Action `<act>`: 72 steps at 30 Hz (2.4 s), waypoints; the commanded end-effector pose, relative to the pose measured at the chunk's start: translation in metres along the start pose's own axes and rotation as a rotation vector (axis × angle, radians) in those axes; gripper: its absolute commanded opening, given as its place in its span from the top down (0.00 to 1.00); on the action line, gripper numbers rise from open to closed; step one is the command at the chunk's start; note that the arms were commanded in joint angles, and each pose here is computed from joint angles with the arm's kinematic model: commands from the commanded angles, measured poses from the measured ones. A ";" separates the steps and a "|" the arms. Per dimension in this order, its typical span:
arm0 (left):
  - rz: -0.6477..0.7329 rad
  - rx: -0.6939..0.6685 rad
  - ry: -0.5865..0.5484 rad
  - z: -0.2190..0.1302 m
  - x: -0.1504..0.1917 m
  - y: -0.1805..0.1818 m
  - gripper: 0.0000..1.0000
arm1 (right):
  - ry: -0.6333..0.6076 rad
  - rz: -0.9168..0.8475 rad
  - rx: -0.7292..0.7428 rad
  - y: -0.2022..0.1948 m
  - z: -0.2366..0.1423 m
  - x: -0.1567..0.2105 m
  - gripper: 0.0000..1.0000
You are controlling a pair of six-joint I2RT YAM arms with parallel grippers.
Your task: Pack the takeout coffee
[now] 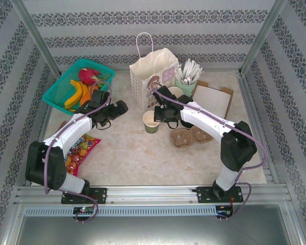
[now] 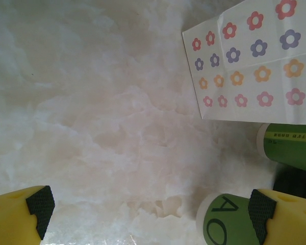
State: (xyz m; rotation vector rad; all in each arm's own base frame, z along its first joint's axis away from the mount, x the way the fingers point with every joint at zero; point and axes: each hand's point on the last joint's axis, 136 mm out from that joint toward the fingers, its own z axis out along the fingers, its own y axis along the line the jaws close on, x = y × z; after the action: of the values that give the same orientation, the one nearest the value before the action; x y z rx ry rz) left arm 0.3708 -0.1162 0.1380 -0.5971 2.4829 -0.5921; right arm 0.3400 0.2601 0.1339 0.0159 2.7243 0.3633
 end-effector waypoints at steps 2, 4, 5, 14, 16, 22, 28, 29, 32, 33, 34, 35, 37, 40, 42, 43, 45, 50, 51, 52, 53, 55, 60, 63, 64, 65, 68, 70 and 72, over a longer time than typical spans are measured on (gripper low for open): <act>0.046 0.005 -0.010 -0.012 0.000 0.000 0.00 | 0.004 -0.011 0.011 0.007 0.002 0.000 0.95; 0.068 0.036 -0.004 -0.012 0.001 -0.005 0.01 | 0.017 -0.011 0.012 0.008 0.005 0.002 0.95; 0.089 0.054 0.003 -0.013 0.003 -0.009 0.00 | 0.023 -0.016 0.006 0.010 0.006 0.004 0.94; 0.131 0.085 -0.015 -0.018 0.002 -0.017 0.00 | 0.044 -0.056 0.018 0.017 0.015 0.013 0.91; 0.132 0.083 -0.016 -0.018 0.002 -0.017 0.00 | 0.044 -0.060 0.019 0.017 0.015 0.013 0.91; 0.126 0.067 -0.016 -0.017 0.002 -0.013 0.00 | 0.023 -0.074 0.014 0.019 0.009 0.009 0.79; 0.104 0.057 -0.038 -0.021 -0.002 -0.013 0.00 | -0.004 -0.084 -0.015 0.024 -0.003 0.002 0.75; 0.104 0.056 -0.042 -0.021 -0.003 -0.013 0.00 | -0.016 -0.080 -0.027 0.026 -0.008 0.000 0.73; 0.109 0.059 -0.052 -0.024 -0.004 -0.014 0.00 | -0.078 -0.055 -0.063 0.024 -0.027 -0.012 0.64; 0.113 0.061 -0.053 -0.025 -0.004 -0.015 0.00 | -0.101 -0.041 -0.065 0.019 -0.034 -0.016 0.61; 0.110 0.058 -0.054 -0.026 -0.004 -0.015 0.00 | -0.125 -0.027 -0.058 0.012 -0.039 -0.020 0.57; 0.110 0.056 -0.051 -0.026 -0.003 -0.015 0.00 | -0.151 -0.015 -0.044 0.004 -0.044 -0.023 0.54; 0.097 0.045 -0.051 -0.028 -0.004 -0.016 0.00 | -0.215 0.012 -0.012 -0.019 -0.050 -0.028 0.46; 0.116 0.071 -0.046 -0.031 -0.001 -0.026 0.00 | -0.254 0.085 -0.023 -0.057 -0.046 -0.028 0.33; 0.129 0.080 -0.042 -0.032 0.003 -0.033 0.00 | -0.259 0.145 -0.045 -0.083 -0.042 -0.028 0.29; 0.140 0.085 -0.041 -0.033 0.007 -0.038 0.00 | -0.267 0.165 -0.047 -0.096 -0.040 -0.029 0.27; 0.157 0.086 -0.035 -0.034 0.014 -0.045 0.00 | -0.282 0.164 -0.055 -0.116 -0.037 -0.029 0.23; 0.201 0.040 -0.029 -0.035 0.031 -0.052 0.00 | -0.213 0.148 -0.113 -0.144 -0.022 -0.021 0.02; 0.198 0.024 -0.022 -0.033 0.034 -0.049 0.00 | -0.186 0.149 -0.122 -0.146 -0.017 -0.020 0.04; 0.194 0.011 -0.009 -0.030 0.038 -0.047 0.00 | -0.163 0.146 -0.125 -0.148 -0.013 -0.019 0.05; 0.199 0.007 0.005 -0.028 0.043 -0.048 0.00 | -0.153 0.132 -0.134 -0.147 -0.010 -0.020 0.07; 0.219 0.003 0.040 -0.025 0.054 -0.053 0.00 | -0.149 0.090 -0.165 -0.140 -0.006 -0.025 0.11; 0.248 -0.055 0.037 -0.026 0.072 -0.058 0.00 | -0.111 0.074 -0.102 -0.150 0.014 -0.031 0.22; 0.225 -0.066 0.011 -0.029 0.071 -0.052 0.00 | -0.116 0.094 -0.105 -0.150 0.023 -0.038 0.32; 0.219 -0.076 -0.008 -0.030 0.068 -0.049 0.01 | -0.116 0.103 -0.107 -0.150 0.026 -0.039 0.35; 0.217 -0.080 -0.025 -0.031 0.065 -0.049 0.00 | -0.118 0.109 -0.104 -0.151 0.028 -0.040 0.37; 0.205 -0.103 -0.053 -0.033 0.059 -0.047 0.01 | -0.108 0.114 -0.116 -0.149 0.035 -0.041 0.48; 0.186 -0.111 -0.054 -0.034 0.059 -0.044 0.01 | -0.098 0.112 -0.138 -0.145 0.038 -0.042 0.52; 0.170 -0.113 -0.047 -0.031 0.062 -0.041 0.01 | -0.101 0.114 -0.129 -0.145 0.040 -0.043 0.53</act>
State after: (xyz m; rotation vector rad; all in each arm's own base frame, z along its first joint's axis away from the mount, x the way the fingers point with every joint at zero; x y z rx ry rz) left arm 0.3228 -0.1842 0.1611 -0.3611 2.5089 -0.4131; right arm 0.3888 0.1201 0.0696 0.1677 2.6381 0.5240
